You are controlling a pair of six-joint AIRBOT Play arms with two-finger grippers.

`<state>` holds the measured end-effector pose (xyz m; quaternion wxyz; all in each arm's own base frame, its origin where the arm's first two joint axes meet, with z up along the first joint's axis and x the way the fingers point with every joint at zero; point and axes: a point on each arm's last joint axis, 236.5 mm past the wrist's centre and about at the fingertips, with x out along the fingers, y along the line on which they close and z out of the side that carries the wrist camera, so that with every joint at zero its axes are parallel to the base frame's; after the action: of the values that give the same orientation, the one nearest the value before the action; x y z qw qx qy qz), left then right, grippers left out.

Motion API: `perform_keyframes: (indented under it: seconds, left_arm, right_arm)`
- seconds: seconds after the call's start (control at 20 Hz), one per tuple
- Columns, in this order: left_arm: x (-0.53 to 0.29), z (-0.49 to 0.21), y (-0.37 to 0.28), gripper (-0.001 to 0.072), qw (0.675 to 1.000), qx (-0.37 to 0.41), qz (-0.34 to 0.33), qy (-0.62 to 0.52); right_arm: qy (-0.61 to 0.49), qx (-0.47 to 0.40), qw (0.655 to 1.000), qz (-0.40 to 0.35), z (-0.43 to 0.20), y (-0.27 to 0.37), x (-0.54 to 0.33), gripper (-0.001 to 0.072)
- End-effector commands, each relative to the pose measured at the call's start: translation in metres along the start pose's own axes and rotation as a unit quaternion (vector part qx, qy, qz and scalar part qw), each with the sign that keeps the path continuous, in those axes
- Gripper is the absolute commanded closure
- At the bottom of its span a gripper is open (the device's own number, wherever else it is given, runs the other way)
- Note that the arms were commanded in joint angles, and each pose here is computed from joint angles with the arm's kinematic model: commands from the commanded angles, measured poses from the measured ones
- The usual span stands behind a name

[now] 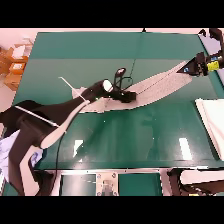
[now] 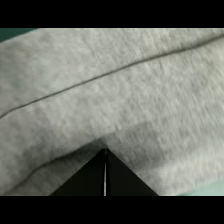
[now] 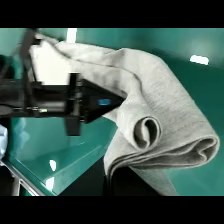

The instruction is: Fold the shirts.

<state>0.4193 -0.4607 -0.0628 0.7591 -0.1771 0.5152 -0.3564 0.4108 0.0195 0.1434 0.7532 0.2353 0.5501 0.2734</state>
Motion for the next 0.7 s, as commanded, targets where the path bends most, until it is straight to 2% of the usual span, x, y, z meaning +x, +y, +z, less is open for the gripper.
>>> perform_keyframes:
  seconds: [0.0, 0.2, 0.4, 0.5, 0.65]
  left_arm:
    - [0.031, -0.008, -0.022, 0.0686, 0.999, -0.036, -0.037, 0.002]
    - [0.023, -0.007, -0.028, 0.0686, 0.998, -0.030, -0.053, 0.030]
    - [-0.047, -0.002, -0.012, 0.0688, 0.986, 0.009, -0.083, 0.142]
    - [-0.101, 0.011, 0.025, 0.0688, 0.981, 0.019, -0.037, 0.188]
    - [-0.189, 0.036, 0.100, 0.0688, 0.976, 0.026, 0.104, 0.188]
  right_arm:
    - [-0.007, -0.009, 1.000, -0.003, -0.005, 0.018, -0.013, 0.0699]
    - [-0.005, -0.006, 1.000, -0.002, -0.007, 0.018, -0.013, 0.0699]
    - [-0.004, 0.011, 1.000, 0.017, -0.005, 0.031, -0.009, 0.0699]
    - [0.000, 0.003, 0.998, 0.058, -0.004, 0.059, -0.001, 0.0698]
    - [0.023, -0.013, 0.996, 0.080, -0.006, 0.099, 0.031, 0.0698]
